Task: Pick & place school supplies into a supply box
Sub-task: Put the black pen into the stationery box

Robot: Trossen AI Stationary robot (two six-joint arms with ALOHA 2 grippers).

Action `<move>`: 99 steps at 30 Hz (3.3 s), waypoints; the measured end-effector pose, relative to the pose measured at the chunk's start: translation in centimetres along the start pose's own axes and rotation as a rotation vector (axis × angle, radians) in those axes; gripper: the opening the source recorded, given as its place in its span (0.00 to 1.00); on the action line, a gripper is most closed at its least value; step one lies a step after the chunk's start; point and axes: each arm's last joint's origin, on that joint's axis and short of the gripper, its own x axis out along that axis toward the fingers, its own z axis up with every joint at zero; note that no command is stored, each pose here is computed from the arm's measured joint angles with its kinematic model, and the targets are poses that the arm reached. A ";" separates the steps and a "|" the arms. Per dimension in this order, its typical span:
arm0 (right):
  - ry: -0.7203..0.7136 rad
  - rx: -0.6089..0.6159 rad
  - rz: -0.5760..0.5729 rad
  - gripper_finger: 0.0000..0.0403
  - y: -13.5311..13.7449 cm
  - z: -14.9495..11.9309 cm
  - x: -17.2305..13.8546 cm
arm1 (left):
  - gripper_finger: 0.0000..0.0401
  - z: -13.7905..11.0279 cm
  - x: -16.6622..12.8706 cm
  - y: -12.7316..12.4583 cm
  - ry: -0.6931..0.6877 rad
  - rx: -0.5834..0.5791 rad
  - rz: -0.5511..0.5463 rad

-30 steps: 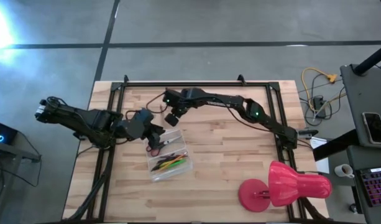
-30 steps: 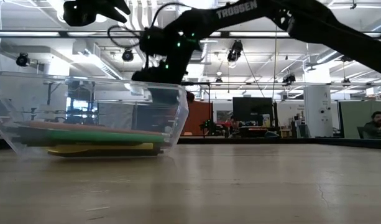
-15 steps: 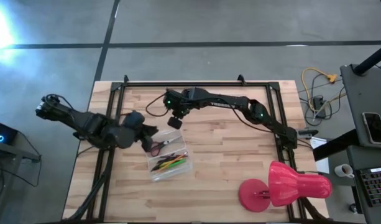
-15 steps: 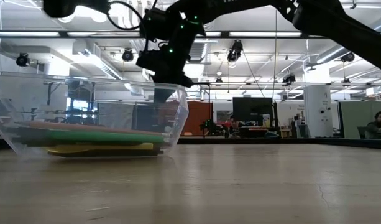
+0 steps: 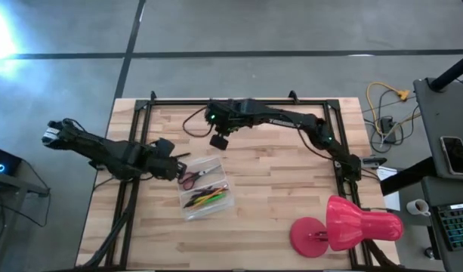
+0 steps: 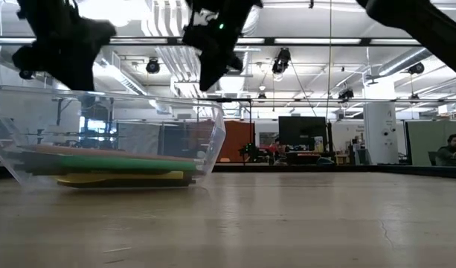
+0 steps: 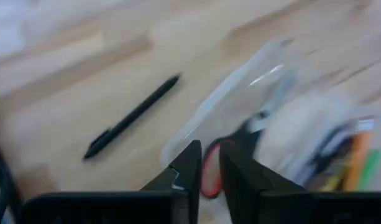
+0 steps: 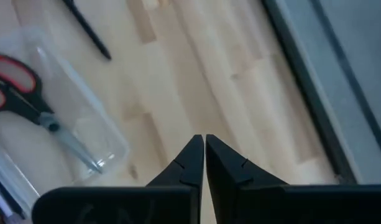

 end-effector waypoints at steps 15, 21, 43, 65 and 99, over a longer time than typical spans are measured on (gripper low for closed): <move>-0.060 -0.067 0.000 0.02 -2.3 -0.9 -9.2 | 0.34 2.3 5.6 2.1 0.126 0.245 0.023; -0.058 -0.025 0.002 0.02 -2.3 -0.9 -9.5 | 0.34 3.0 8.9 2.5 0.273 0.271 0.133; 0.029 -0.034 0.007 0.02 -1.3 -1.8 -9.2 | 0.34 5.2 14.2 0.7 0.484 0.639 0.211; 0.031 -0.031 0.005 0.02 -1.3 -1.8 -9.1 | 0.23 4.0 16.2 4.0 0.584 0.708 0.118; 0.075 -0.022 -0.017 0.02 -1.4 -2.3 -9.1 | 0.02 8.8 4.6 -7.0 0.234 0.505 -0.243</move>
